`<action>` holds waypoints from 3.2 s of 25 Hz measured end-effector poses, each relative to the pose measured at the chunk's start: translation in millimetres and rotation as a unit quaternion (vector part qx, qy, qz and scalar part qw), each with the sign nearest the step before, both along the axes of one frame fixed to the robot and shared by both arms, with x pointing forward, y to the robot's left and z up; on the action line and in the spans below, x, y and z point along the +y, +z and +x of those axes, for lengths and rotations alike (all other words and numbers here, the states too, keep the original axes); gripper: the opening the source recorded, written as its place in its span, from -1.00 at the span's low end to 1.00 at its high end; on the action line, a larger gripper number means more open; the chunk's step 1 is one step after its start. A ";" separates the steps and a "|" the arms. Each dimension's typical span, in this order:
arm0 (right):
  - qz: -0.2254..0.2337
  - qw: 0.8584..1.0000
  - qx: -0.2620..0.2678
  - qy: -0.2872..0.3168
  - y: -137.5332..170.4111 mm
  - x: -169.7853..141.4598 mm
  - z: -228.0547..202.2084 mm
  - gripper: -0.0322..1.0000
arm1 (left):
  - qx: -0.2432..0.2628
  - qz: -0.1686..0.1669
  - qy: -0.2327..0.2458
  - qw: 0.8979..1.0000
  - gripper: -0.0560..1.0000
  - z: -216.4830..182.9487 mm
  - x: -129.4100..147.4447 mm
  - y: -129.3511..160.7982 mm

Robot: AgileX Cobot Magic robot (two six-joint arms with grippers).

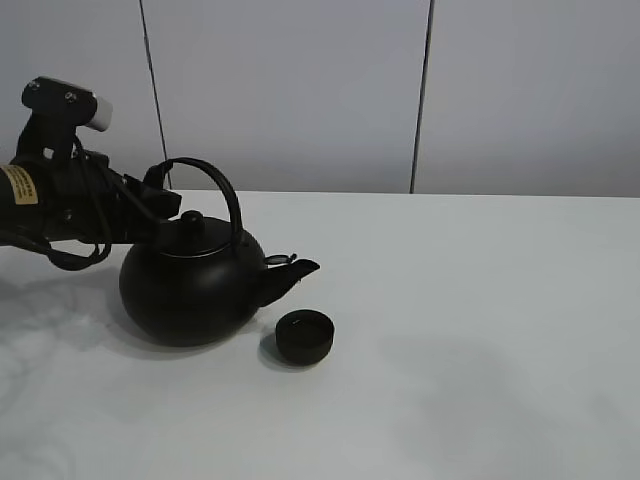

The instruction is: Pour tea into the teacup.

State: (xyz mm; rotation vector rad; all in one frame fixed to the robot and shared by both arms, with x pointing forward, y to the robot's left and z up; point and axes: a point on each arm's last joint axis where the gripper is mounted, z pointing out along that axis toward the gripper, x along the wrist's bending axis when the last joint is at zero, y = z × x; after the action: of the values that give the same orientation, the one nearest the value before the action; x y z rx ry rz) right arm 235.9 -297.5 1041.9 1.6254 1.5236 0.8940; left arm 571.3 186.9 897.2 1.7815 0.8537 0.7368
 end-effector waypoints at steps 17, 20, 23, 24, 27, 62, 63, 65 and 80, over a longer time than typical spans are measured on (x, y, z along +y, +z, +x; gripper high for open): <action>0.000 1.000 0.000 0.000 0.0 0.0 0.0 0.14 | -0.045 -0.030 -0.003 0.999 -0.20 3.2 -1.9 11.1; 0.000 1.000 0.000 0.000 0.0 0.0 0.0 0.14 | -0.048 -0.031 -0.013 0.998 -0.16 2.3 -3.5 12.0; 0.000 1.000 0.000 0.000 0.0 0.0 0.0 0.14 | -0.045 -0.033 -0.021 0.998 -0.15 -2.6 -3.6 10.0; 0.000 1.000 0.000 0.000 0.0 0.0 0.0 0.14 | -0.043 -0.034 -0.022 0.998 -0.15 -5.2 -3.3 8.6; 0.000 1.000 0.000 0.000 0.0 0.0 0.0 0.14 | -0.043 -0.041 -0.021 0.998 -0.15 -10.0 -2.2 7.1; 0.000 1.000 0.001 0.000 -0.1 0.0 0.0 0.14 | -0.032 -0.057 -0.023 0.998 0.27 -42.3 5.0 -5.3; 0.000 1.000 0.001 0.000 -0.1 0.0 0.0 0.14 | -0.036 -0.058 -0.019 0.997 0.27 -43.0 5.8 -4.1; 0.000 1.000 0.001 0.000 -0.1 0.0 0.0 0.14 | -0.045 -0.056 -0.013 0.997 0.27 -45.1 7.6 -0.2; 0.000 1.000 0.000 0.000 0.0 0.0 0.0 0.14 | 0.041 0.003 0.100 0.994 0.27 -40.0 27.8 104.3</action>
State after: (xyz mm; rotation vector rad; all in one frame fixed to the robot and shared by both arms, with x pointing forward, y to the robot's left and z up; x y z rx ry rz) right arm 235.9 -297.5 1041.9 1.6255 1.5237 0.8939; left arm 531.3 214.7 1001.5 1.7595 1.0976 0.7986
